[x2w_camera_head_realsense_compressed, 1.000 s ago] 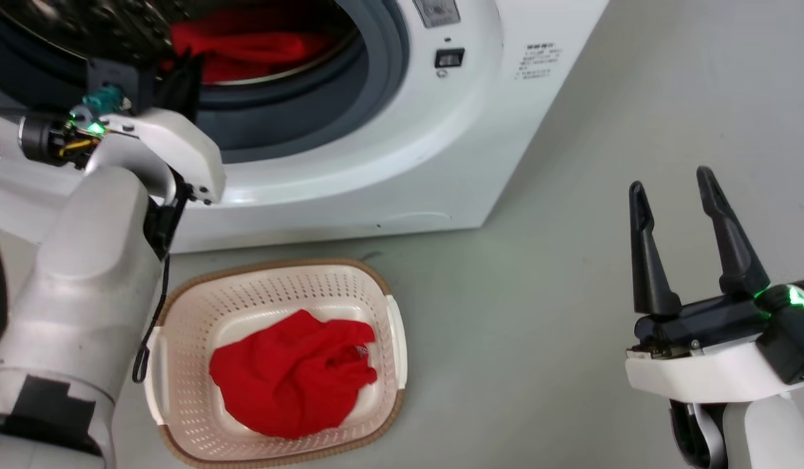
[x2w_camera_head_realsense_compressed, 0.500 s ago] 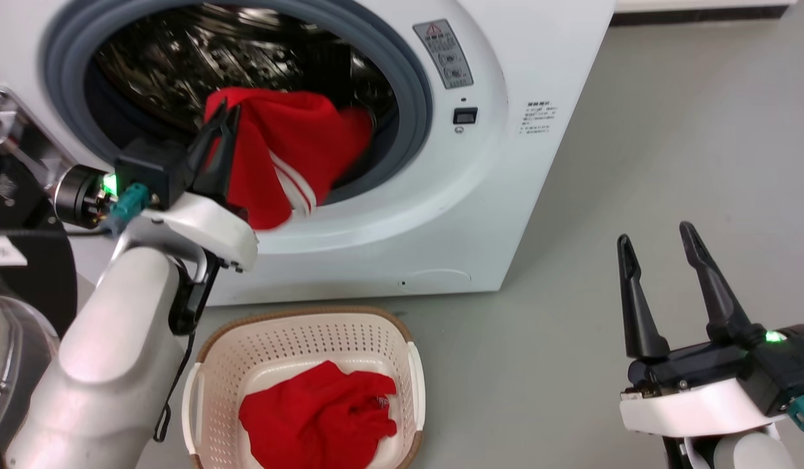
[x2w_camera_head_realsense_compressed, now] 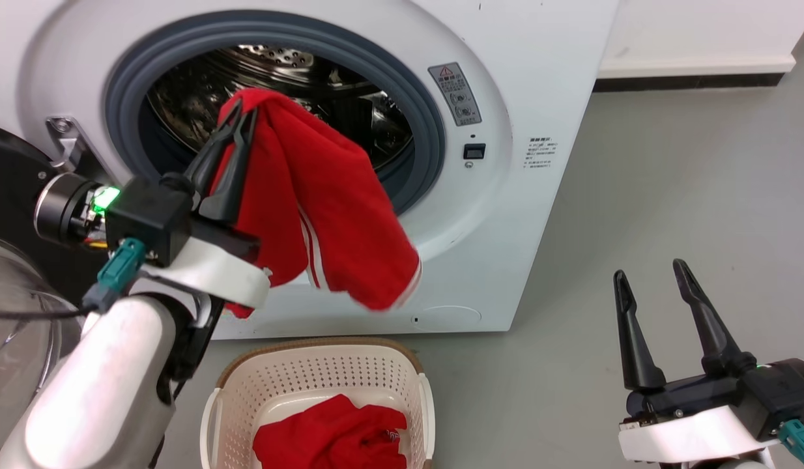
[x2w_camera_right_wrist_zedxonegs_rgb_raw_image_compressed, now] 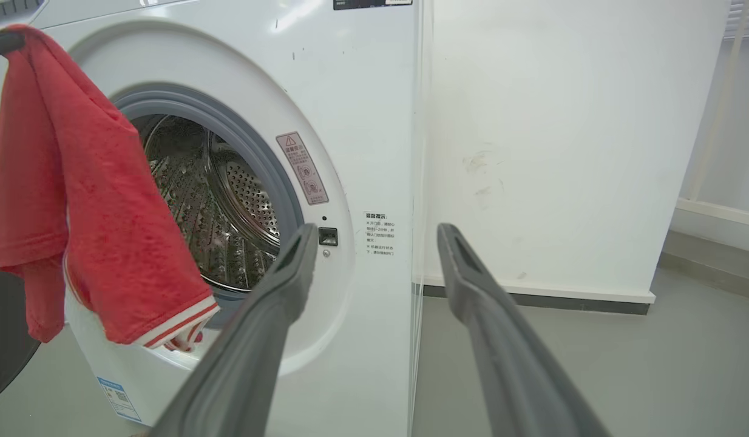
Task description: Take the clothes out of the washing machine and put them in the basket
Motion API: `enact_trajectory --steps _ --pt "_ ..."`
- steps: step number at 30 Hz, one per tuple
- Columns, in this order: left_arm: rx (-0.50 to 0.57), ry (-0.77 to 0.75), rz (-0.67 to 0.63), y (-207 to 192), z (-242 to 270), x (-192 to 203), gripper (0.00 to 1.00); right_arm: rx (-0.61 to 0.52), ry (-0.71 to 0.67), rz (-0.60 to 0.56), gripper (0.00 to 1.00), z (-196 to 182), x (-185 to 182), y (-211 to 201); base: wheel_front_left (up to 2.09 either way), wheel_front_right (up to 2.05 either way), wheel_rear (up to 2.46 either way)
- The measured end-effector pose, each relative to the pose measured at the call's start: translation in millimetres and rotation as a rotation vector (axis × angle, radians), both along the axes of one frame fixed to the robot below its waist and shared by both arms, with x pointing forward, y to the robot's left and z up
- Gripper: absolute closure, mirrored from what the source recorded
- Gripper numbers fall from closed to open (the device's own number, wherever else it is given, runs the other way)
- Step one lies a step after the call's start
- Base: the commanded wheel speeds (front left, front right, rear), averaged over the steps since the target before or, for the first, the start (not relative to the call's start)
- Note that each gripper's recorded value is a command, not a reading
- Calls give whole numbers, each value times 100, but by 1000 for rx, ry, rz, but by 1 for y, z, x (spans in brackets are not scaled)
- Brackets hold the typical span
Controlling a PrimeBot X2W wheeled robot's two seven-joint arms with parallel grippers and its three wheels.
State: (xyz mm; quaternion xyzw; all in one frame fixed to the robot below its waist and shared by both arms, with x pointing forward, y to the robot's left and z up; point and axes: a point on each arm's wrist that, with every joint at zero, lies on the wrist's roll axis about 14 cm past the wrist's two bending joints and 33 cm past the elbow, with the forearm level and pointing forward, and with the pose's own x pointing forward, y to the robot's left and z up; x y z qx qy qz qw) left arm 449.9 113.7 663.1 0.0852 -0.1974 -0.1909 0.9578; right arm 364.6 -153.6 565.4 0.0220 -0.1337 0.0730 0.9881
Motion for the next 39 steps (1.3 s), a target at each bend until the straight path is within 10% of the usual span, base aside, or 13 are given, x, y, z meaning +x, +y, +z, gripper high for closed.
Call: enact_trajectory --steps 16,39 --pt "17 30 -3 2 -4 -44 100 11 15 9 0 -5 0 3 0 0 0" --pt "-13 694 2 -3 -246 -43 100 -15 87 13 0 -39 59 4 0 0 0"
